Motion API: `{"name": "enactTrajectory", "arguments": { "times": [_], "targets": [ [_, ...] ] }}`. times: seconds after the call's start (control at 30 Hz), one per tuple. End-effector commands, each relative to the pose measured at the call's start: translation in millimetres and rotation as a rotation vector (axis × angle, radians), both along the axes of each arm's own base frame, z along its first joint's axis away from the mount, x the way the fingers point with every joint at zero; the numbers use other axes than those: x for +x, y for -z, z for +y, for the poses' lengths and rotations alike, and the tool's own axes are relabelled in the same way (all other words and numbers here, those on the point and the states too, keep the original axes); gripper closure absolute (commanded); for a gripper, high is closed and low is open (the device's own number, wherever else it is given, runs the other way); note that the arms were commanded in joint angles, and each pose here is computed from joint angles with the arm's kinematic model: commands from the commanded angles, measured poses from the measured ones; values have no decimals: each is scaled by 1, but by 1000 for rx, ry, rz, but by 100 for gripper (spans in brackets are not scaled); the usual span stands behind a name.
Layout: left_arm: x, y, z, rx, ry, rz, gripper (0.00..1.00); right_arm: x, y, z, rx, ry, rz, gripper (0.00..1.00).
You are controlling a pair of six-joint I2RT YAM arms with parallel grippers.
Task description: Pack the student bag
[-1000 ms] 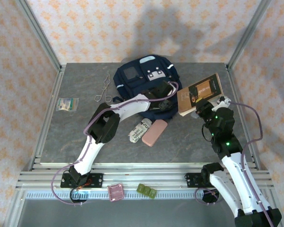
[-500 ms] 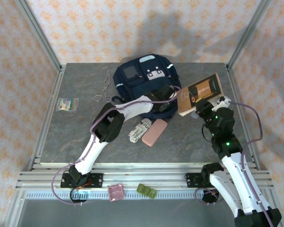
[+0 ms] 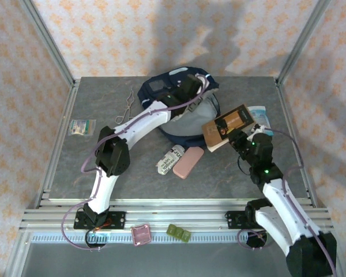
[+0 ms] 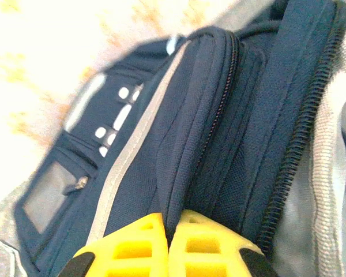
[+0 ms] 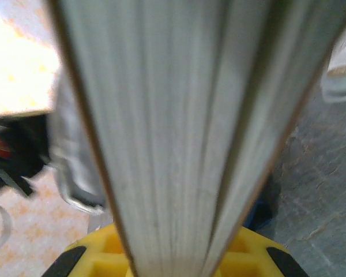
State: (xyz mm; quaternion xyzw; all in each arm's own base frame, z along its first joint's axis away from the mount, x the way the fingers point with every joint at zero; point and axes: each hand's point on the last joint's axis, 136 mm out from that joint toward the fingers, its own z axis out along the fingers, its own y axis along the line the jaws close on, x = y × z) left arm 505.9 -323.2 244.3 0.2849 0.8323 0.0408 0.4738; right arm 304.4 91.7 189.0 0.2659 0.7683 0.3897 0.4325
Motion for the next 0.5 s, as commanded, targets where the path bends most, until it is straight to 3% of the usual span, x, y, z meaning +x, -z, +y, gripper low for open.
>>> {"name": "enactTrajectory", "arguments": {
  "times": [0.0, 0.23, 0.47],
  "targets": [
    [2, -74, 8, -106, -64, -144, 100, 13, -64, 33, 149, -126, -246, 100],
    [0, -101, 3, -179, -50, -163, 100, 62, -64, 77, 238, -199, -256, 100],
    [-2, -111, -5, -256, -36, -153, 100, 134, -51, 109, 357, -190, -246, 100]
  ]
}}
